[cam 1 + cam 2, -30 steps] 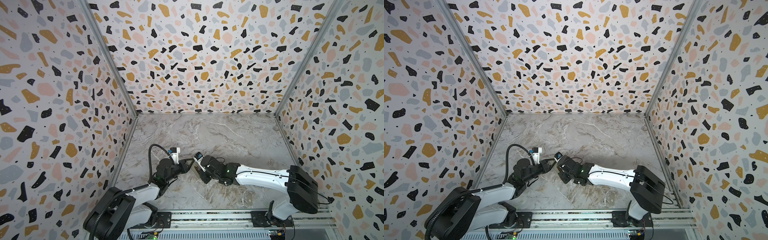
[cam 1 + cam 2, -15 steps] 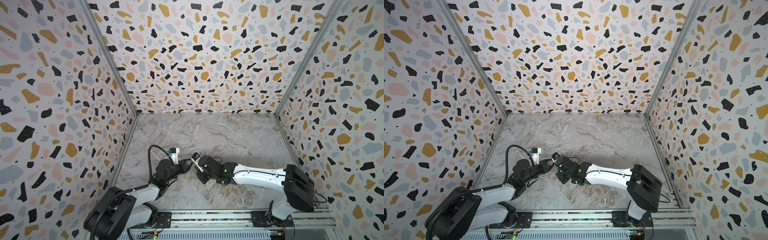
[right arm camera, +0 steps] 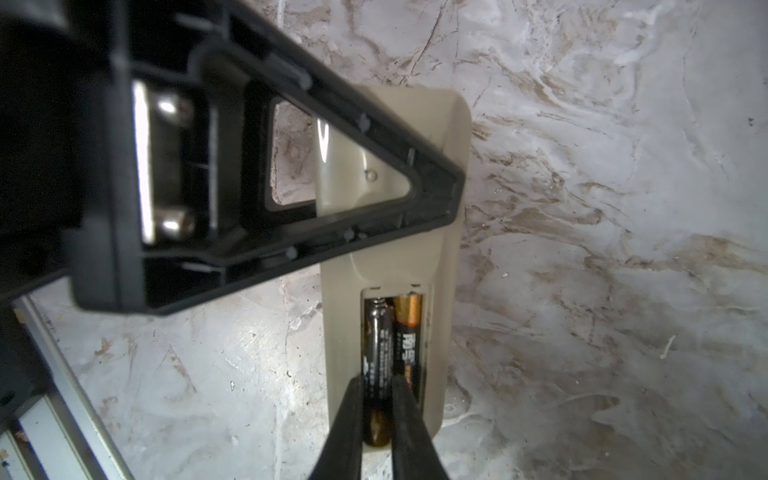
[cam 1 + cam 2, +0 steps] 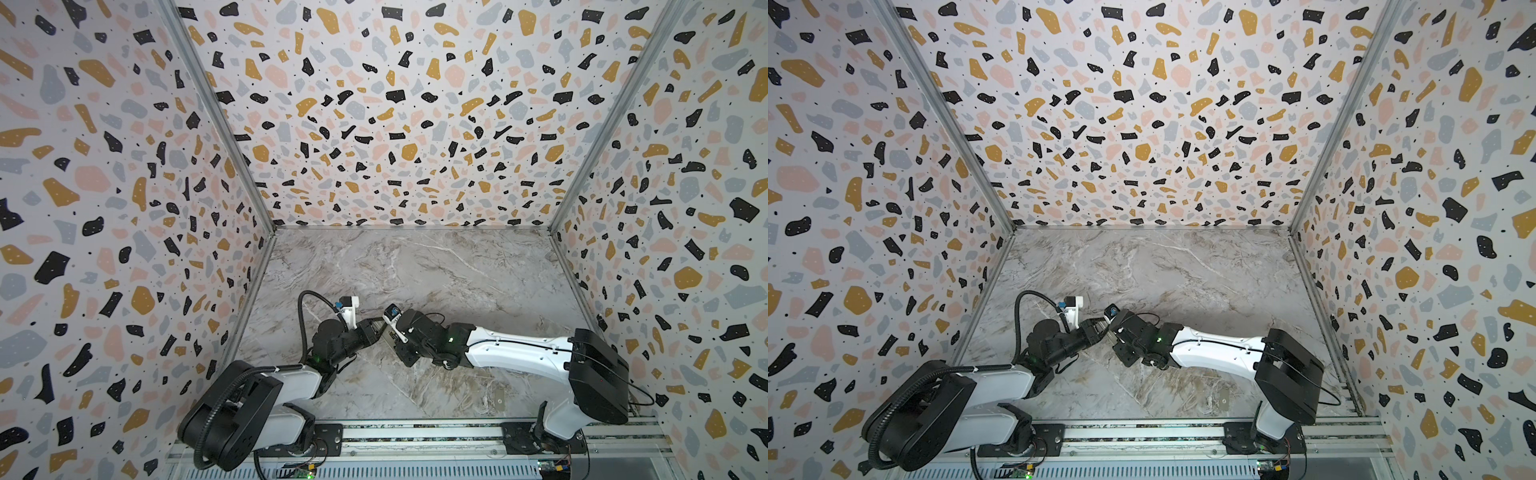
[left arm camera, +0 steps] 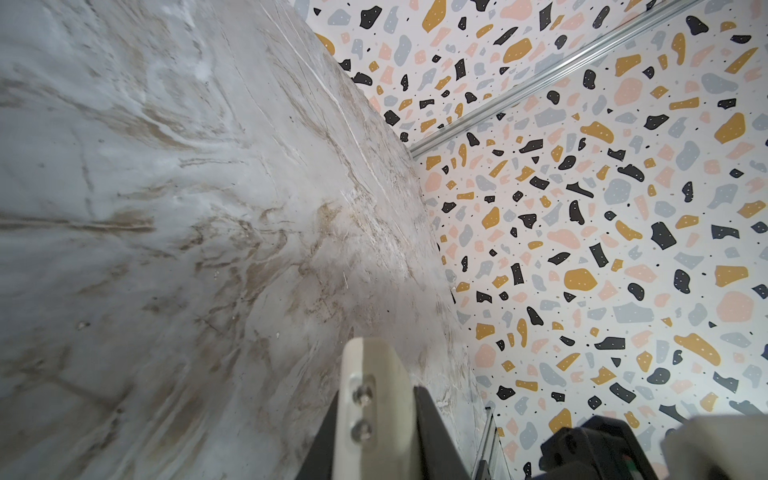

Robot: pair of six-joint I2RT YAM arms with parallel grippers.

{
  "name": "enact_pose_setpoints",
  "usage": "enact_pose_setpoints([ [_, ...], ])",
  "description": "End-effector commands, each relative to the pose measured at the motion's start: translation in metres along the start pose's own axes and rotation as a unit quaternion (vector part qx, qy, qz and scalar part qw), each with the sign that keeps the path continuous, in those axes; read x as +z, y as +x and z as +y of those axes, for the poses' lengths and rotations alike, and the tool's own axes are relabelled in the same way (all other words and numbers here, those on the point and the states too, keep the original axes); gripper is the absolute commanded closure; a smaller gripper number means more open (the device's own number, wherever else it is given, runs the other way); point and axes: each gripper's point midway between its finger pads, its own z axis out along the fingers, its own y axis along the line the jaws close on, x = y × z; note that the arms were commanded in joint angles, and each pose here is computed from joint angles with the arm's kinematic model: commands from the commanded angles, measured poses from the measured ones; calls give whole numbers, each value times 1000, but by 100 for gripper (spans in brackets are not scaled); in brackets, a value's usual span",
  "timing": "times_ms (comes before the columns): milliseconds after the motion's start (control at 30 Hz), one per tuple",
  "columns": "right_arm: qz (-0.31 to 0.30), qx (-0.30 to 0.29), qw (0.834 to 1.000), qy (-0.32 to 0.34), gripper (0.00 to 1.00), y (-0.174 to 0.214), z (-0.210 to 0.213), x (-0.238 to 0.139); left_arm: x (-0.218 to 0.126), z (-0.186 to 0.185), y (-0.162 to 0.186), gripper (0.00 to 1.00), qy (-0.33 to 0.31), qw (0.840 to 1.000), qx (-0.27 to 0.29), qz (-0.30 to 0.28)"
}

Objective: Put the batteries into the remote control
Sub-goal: 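Lower the battery into the compartment beside the seated one with the right gripper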

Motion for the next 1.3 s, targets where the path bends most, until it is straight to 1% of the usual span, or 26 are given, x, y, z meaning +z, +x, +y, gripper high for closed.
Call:
enact_pose_setpoints([
  [0,-20,-5,1000,1,84,-15,2,-14,-1,-39,-10,100,77,997,17,-10],
  [500,-25,-14,1000,13,79,-20,-2,-25,-2,-55,-14,100,118,993,-9,-10],
  [667,-31,-12,999,19,77,-23,-5,-32,-1,-53,-12,100,118,993,-14,-8],
  [833,-38,-15,999,19,74,-26,-4,-38,-1,-51,-11,100,116,993,-13,-6],
  [1100,-52,-20,998,21,64,-32,-2,-51,1,-51,-9,100,117,993,-15,2],
  [1267,-65,-23,997,23,61,-38,0,-64,1,-52,-8,100,120,993,-12,8],
])
